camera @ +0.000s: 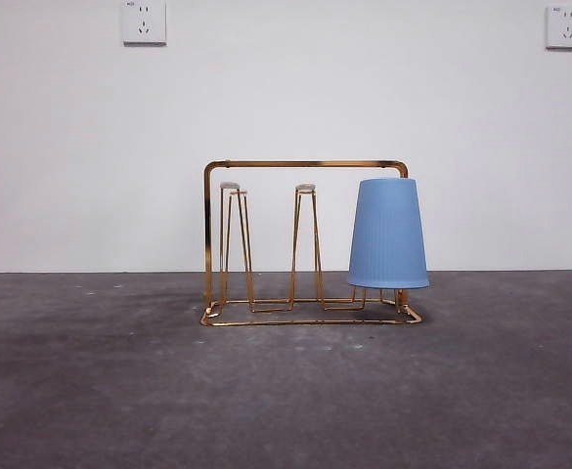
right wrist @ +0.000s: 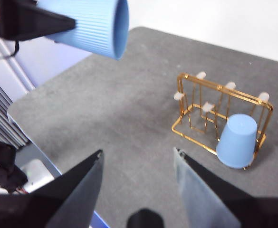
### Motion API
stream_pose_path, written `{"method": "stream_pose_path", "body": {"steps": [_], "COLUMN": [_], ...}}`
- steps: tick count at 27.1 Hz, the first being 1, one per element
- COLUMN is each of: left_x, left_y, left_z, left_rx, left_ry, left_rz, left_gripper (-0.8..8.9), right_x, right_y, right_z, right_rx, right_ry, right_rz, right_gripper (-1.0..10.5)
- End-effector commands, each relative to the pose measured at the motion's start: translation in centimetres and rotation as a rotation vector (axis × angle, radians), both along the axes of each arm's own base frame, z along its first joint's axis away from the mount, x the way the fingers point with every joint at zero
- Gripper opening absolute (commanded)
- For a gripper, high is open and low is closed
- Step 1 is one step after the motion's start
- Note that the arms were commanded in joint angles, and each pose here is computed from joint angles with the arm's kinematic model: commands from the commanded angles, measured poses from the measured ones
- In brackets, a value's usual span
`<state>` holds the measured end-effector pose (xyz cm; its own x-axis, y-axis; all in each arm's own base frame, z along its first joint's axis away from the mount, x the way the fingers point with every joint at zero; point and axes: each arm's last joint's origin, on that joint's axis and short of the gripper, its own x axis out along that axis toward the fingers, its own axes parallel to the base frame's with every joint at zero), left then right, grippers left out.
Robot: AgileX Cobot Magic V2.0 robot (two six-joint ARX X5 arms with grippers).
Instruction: Pick up cup 1,put cup 1 in the cup rack,pick up cup 2,put cup 2 in the cup rack
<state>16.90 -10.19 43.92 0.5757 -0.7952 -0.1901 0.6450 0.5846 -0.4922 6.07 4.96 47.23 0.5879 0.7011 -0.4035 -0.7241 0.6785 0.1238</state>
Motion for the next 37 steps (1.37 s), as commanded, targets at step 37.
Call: {"method": "stream_pose_path", "body": {"steps": [37], "left_x": [18.1], "left_y": [-7.0], "left_z": [-9.5], "left_rx": [0.663], "left_ry": [0.503], "left_rz": [0.212], "left_gripper": [-0.08], "right_x": [-0.5], "right_y": [-0.3], "right_z": [-0.9], "right_rx": [-0.100], "right_ry": [0.045], "right_rz": [0.029], "right_gripper": [2.5]}}
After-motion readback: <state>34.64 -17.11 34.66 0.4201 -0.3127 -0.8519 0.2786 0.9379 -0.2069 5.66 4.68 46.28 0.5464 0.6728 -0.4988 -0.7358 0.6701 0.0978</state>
